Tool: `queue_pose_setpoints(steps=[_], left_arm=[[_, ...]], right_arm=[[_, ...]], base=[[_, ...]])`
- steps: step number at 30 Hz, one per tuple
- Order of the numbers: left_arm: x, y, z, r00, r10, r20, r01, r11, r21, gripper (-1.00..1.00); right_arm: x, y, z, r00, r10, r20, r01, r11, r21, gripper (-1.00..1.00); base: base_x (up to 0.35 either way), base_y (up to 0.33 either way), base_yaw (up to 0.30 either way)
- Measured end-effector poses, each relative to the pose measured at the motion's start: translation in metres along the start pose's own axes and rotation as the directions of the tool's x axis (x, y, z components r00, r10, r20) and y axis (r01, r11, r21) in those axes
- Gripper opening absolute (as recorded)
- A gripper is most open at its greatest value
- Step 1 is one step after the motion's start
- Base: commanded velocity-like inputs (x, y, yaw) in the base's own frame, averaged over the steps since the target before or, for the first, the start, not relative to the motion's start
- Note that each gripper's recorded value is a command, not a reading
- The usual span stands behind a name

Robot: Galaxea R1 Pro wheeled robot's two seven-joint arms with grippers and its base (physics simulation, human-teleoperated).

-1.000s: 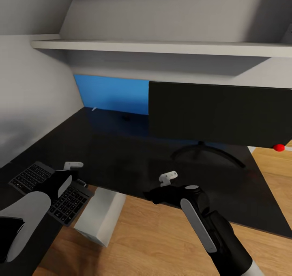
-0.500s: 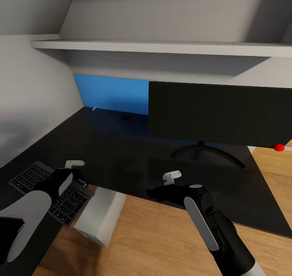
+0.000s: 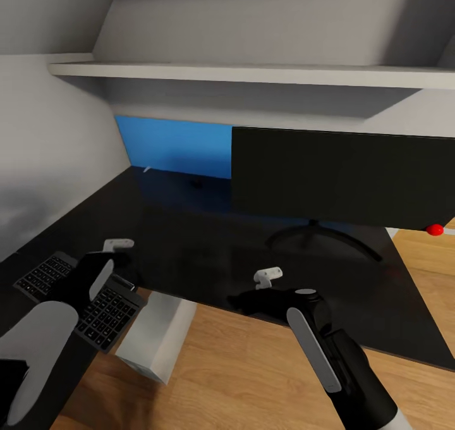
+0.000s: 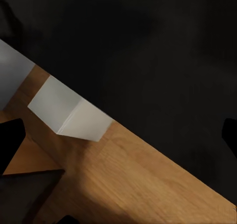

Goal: In the bedroom, organize the workspace by keeping the computer under the desk, ensuring the monitor is on the desk, placing the keyboard on the desk next to the monitor, placing the mouse on the desk next to the keyboard, moving the folder from the swivel chair onto the desk next to the mouse, stacking the notebook on top of the folder with the pen on top of the notebook, and positioning the swivel chair next to the desk.

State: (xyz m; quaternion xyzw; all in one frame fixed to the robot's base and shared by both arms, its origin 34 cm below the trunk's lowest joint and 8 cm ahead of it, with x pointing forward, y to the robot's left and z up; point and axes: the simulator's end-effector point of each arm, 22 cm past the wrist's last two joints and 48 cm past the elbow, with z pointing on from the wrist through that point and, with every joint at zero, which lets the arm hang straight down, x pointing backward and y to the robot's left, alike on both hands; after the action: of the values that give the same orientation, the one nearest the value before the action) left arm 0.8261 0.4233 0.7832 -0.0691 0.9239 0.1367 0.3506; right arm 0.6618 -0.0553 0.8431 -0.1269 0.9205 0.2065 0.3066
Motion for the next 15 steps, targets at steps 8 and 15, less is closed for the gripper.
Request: queue_pose_setpoints(steps=[8,15], left_arm=[[-0.022,-0.003,-0.006,0.998,-0.046,0.052,0.045,0.999,0.026,1.0],[-0.037,-0.006,-0.012,0.995,-0.049,0.087,0.046,0.998,0.034,1.0]], right_arm=[[-0.003,0.007,0.001,1.0,0.01,0.011,-0.01,1.0,-0.016,1.0],[-0.003,0.007,0.001,1.0,0.01,0.011,-0.01,1.0,-0.016,1.0]], base=[[0.0,0.0,0.0],[0.0,0.0,0.0]])
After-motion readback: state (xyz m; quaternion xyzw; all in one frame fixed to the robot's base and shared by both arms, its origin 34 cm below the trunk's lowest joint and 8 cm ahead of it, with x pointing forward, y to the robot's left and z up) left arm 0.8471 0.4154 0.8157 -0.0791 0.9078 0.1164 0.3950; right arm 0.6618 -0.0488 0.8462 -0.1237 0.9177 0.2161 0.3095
